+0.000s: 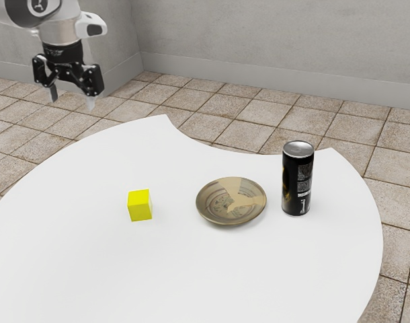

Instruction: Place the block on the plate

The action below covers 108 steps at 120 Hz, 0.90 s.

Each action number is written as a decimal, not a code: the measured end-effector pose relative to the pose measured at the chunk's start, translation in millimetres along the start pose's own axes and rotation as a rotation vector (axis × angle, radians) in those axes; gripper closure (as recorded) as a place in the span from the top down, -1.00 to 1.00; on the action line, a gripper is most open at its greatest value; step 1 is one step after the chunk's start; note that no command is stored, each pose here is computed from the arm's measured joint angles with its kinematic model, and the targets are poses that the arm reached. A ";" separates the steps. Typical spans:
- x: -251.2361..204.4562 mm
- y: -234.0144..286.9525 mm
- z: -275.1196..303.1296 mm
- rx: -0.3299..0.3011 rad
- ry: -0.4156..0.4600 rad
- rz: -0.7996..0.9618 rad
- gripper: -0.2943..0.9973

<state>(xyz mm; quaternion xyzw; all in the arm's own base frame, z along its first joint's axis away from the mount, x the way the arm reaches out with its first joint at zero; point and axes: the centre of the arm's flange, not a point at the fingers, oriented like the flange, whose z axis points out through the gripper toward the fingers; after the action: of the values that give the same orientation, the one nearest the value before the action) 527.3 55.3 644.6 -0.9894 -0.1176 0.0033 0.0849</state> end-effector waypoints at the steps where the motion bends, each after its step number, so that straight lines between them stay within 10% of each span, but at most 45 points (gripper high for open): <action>1: 0.1 0.1 0.0 0.000 0.000 -0.002 0.54; 32: 4.9 -0.3 8.1 -0.003 0.016 -0.045 0.54; 108: 6.3 80.6 253.7 -0.086 -0.108 -0.265 0.54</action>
<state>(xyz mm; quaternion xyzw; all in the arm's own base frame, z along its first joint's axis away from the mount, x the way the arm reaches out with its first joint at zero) 545.4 22.0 381.1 -0.9663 -0.2517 0.0401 0.0357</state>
